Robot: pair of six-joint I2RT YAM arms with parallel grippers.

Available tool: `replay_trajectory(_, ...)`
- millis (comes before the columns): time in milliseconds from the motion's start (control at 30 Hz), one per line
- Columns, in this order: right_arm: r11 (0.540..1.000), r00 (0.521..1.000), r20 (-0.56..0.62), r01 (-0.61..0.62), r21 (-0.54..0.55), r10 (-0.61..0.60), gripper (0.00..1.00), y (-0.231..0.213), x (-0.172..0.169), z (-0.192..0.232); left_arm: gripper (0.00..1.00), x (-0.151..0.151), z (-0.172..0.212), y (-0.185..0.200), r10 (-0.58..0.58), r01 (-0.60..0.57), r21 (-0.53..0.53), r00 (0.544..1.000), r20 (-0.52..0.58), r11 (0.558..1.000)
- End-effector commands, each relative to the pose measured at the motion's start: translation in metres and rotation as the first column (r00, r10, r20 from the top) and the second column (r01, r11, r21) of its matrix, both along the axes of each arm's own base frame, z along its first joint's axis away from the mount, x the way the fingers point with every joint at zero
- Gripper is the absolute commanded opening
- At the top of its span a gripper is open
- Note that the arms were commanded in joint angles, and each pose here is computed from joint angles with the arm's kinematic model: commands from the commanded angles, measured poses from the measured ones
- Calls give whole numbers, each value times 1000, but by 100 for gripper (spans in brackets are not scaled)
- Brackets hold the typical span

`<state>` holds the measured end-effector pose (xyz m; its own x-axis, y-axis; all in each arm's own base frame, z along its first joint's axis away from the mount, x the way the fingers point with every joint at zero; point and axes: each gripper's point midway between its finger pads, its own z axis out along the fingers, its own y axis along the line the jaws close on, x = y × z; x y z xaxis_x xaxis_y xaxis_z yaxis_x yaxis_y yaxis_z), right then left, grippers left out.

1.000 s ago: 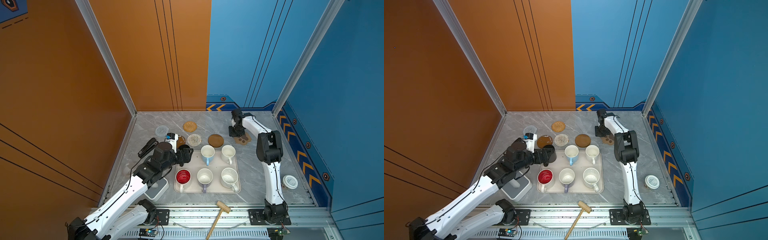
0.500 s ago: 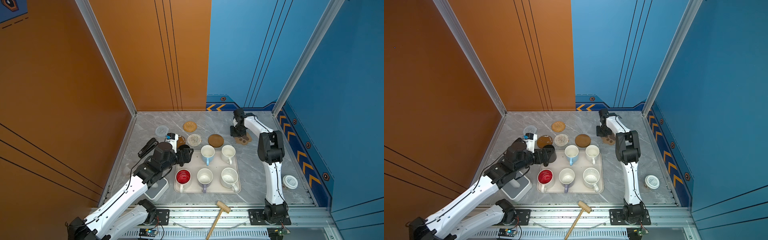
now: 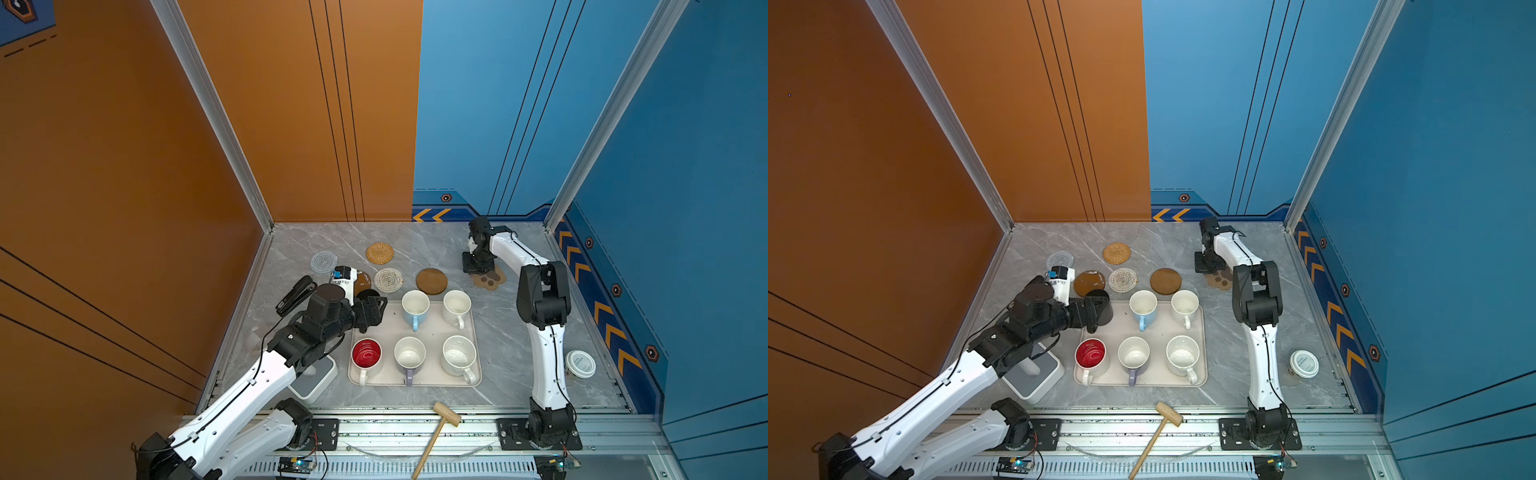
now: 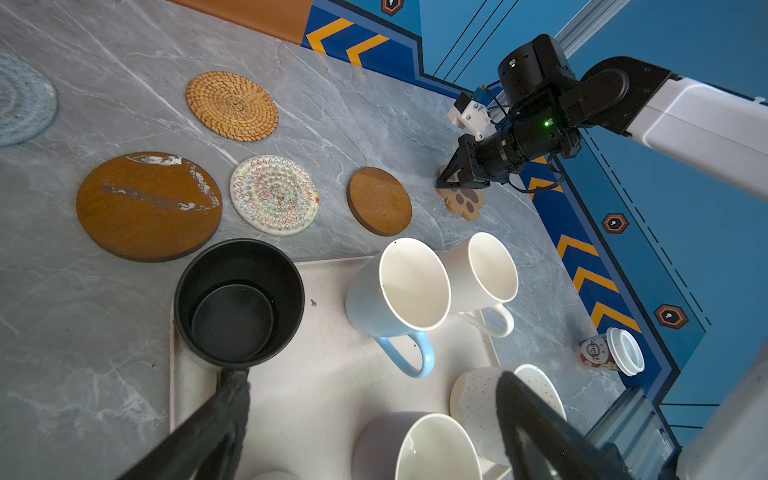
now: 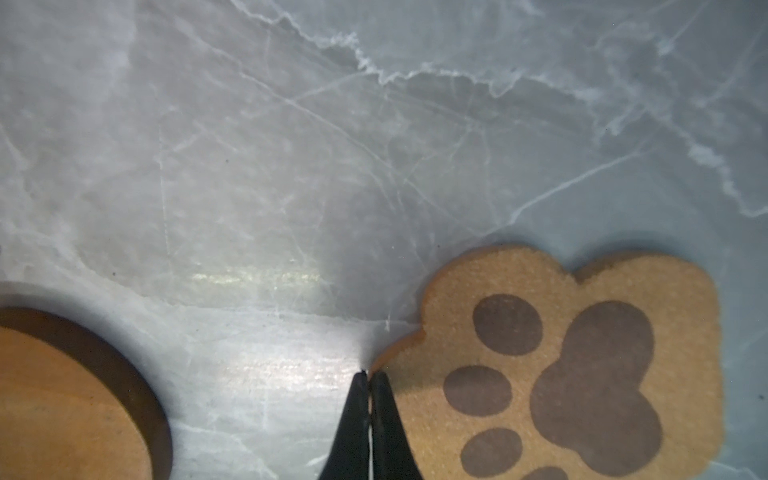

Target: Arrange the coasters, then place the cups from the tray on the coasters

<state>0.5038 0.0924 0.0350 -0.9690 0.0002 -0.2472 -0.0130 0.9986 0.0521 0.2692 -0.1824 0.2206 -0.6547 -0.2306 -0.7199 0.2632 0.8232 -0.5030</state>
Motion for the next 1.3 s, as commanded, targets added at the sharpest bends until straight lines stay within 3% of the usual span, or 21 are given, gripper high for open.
replay_trajectory(0,999,995,83,-47,-7,47,0,15,2,44,93,3,15,-1,10,-9,-9,999,37,1000)
replay_trajectory(233,978,971,154,-197,71,184,0,86,-1,75,94,3,11,1,19,-19,-1,999,35,1000)
replay_trajectory(633,892,915,110,-403,205,388,6,194,-27,49,93,2,7,4,29,-29,2,999,35,1000)
replay_trajectory(1000,838,892,58,-443,319,449,4,232,-47,29,94,-2,-2,9,46,-45,-8,998,39,999)
replay_trajectory(1267,838,891,9,-432,333,455,2,234,-56,14,94,-3,-8,11,47,-48,2,998,31,999)
